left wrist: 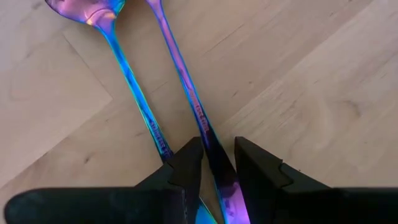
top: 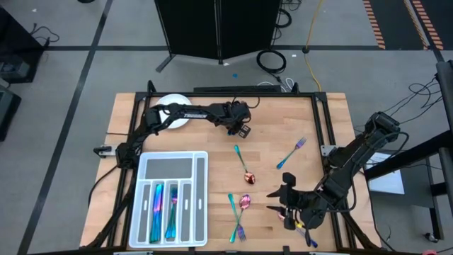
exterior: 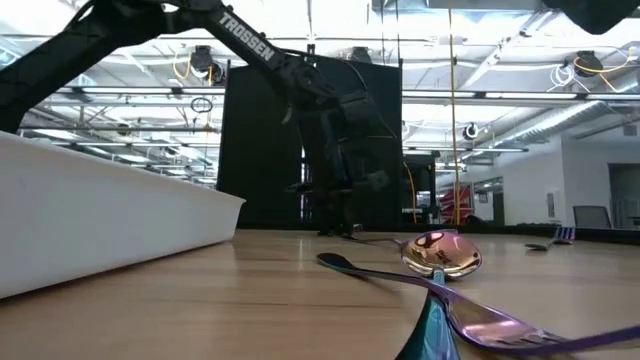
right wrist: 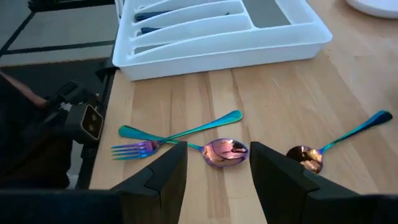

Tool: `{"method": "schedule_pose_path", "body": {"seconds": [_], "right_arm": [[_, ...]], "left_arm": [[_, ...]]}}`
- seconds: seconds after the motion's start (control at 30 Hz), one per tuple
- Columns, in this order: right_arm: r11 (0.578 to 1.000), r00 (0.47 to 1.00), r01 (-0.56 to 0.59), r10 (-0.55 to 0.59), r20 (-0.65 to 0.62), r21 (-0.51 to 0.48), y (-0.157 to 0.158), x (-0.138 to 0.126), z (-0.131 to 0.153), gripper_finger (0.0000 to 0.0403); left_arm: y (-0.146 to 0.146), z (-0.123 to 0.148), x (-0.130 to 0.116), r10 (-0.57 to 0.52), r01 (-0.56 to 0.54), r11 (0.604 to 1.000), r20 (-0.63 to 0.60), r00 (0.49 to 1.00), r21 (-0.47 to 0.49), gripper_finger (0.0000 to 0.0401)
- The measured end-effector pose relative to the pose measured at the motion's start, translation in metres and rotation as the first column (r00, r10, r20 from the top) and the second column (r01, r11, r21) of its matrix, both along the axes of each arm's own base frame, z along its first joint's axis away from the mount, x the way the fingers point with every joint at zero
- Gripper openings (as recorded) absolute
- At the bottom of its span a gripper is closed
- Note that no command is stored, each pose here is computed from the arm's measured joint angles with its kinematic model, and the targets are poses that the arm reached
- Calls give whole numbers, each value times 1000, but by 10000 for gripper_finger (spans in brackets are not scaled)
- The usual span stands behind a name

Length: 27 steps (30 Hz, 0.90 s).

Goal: Sort silverware
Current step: Put the iridescent blue fork in the silverware tray

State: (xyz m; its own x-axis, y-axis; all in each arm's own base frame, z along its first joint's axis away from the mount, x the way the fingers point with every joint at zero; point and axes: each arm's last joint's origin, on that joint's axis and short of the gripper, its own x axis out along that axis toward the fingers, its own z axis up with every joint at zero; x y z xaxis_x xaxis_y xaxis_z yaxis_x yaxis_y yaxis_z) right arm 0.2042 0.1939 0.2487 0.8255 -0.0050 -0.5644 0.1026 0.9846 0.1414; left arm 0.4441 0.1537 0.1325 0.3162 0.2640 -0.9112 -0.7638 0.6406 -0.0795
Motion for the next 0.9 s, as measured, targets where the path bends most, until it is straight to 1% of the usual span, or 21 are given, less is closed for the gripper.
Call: {"method": "schedule_pose_path", "body": {"seconds": [0.27, 0.37, 0.5, 0.53, 0.63, 0.77, 0.83, 0.9], "right_arm": [[998, 1000, -29, 29, 6, -61, -4, 5, 1, 162], [997, 999, -37, 38, 5, -74, -4, 5, 1, 162], [996, 999, -39, 40, 5, -77, -5, 5, 1, 162], [996, 999, -39, 40, 5, -77, -5, 5, 1, 162], [996, 999, -39, 40, 5, -77, -5, 5, 1, 162], [996, 999, -39, 40, 5, -77, -5, 5, 1, 162], [996, 999, -39, 40, 5, -77, -5, 5, 1, 162], [996, 999, -39, 39, 5, -77, -5, 5, 1, 162]], "left_arm": [[-1, -1, -1, -8, 7, 1000, -10, 1000, -20, 94], [-2, -2, -1, -10, 10, 1000, -10, 1000, -25, 71], [-3, -2, 0, -5, 5, 999, -4, 1000, -31, 26], [-3, -2, 0, -5, 5, 999, -4, 1000, -31, 20], [-4, 2, 0, -12, 12, 1000, 8, 1000, -26, 20], [-7, 13, 3, -37, 40, 999, 79, 996, -37, 20], [-10, 24, 8, -56, 62, 998, 152, 987, -31, 20], [-14, 36, 12, -84, 89, 996, 213, 974, -15, 7]]}}
